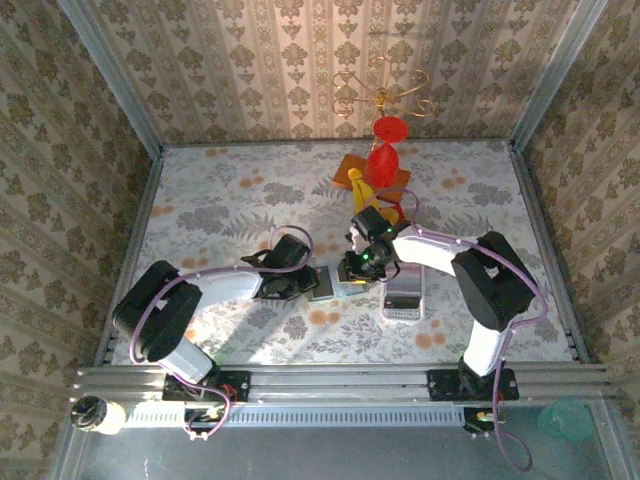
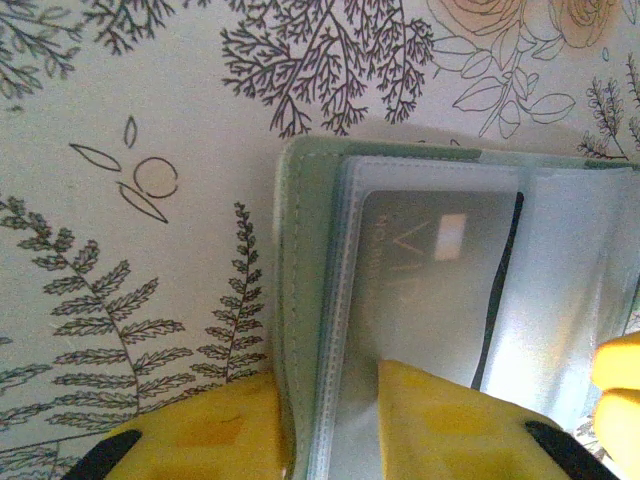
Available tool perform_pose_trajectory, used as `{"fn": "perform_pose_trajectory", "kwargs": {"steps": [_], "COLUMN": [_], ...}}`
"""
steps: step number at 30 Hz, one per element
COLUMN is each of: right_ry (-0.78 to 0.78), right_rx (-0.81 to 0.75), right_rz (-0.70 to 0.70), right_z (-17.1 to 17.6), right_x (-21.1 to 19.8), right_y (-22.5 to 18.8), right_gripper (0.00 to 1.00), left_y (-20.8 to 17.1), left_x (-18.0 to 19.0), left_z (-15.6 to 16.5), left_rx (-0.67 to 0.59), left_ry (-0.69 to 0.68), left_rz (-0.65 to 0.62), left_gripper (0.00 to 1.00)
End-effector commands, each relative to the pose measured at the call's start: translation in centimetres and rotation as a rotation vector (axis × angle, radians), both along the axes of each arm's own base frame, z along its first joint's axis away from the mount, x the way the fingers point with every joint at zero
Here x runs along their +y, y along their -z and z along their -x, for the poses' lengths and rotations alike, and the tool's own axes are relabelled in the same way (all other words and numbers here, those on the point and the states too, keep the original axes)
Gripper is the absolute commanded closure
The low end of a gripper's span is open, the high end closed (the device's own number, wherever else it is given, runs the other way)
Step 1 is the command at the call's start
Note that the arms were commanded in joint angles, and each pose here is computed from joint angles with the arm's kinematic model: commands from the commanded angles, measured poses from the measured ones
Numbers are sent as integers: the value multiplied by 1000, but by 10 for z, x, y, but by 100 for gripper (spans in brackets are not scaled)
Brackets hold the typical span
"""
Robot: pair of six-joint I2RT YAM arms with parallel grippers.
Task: Put the credit cards into the card holder
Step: Flip over the card slot in the card holder.
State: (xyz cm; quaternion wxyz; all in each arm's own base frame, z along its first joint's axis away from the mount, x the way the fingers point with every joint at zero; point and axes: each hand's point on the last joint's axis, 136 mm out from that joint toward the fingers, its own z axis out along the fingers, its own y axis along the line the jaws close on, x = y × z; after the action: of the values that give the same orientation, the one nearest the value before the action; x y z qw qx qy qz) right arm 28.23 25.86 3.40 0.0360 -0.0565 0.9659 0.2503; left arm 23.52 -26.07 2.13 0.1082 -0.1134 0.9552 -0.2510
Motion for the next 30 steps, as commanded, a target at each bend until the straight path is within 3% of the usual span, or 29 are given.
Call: {"fn": "perform_pose_trajectory", "kwargs": {"steps": [1, 13, 30], "right_ry": [39, 63, 12], "right_rx": [44, 61, 76], "right_rz": [55, 19, -204], "right_z": [6, 7, 4], "right_x": [-16, -17, 32], "right_y": [11, 13, -10], "right_gripper": [67, 62, 64], "left_y": [39, 37, 31], "left_x": [32, 30, 26], "left_z": [27, 25, 21], "left_rx": [98, 93, 69], "left_ry": [3, 7, -18], "left_rz": [-159, -161, -109], "left_gripper": [73, 73, 73]}}
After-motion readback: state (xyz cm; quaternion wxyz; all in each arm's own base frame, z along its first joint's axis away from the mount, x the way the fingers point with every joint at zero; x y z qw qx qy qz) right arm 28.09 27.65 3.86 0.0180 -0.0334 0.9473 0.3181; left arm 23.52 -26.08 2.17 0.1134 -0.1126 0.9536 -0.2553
